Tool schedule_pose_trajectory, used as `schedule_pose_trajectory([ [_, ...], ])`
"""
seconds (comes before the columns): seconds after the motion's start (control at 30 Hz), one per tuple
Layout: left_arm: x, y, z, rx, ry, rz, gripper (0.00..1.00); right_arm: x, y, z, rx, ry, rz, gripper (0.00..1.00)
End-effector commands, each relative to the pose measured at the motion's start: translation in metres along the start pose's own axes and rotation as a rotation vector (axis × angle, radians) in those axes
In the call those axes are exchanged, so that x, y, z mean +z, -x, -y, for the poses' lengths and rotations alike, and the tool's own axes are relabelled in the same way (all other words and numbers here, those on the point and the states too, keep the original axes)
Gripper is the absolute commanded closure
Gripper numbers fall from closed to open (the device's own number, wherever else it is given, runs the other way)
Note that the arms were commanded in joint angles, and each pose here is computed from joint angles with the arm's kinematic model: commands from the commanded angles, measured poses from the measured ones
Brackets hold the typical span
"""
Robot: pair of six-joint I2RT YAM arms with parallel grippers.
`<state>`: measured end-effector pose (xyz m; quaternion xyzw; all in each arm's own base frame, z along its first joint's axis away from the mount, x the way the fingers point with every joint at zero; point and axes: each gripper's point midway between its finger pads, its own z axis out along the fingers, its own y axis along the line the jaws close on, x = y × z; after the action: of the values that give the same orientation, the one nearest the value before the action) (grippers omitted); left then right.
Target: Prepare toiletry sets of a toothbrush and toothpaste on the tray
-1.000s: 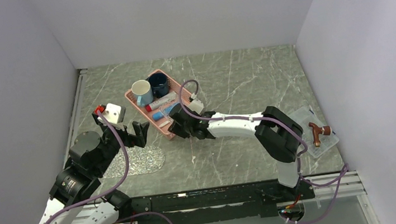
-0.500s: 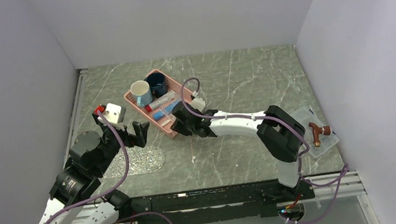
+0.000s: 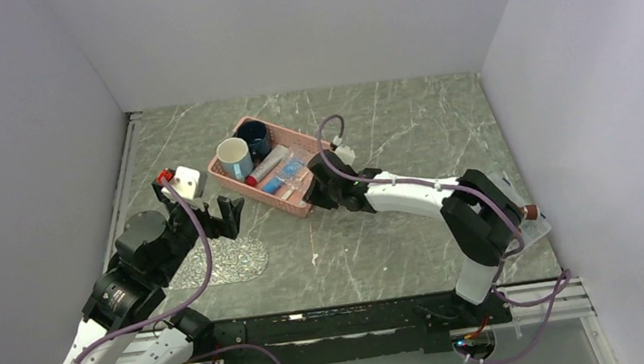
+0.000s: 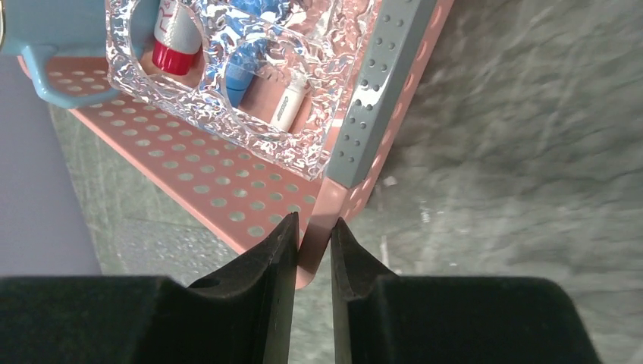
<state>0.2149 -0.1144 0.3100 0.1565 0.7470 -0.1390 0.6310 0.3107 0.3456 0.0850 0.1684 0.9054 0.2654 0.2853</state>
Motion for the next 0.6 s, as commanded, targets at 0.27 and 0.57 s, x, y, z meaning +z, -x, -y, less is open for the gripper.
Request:
schedule_pose_trajectory([
  [0.27, 0.004, 0.003, 0.001, -0.001, 0.0, 0.008, 0.01, -0.025, 0.029, 0.048, -0.365, -0.008, -0.095, 1.0],
  [0.57, 0.005, 0.002, 0.0, 0.0, 0.004, 0.003, 0.01, -0.027, 0.043, 0.076, -0.514, -0.043, -0.162, 1.0],
])
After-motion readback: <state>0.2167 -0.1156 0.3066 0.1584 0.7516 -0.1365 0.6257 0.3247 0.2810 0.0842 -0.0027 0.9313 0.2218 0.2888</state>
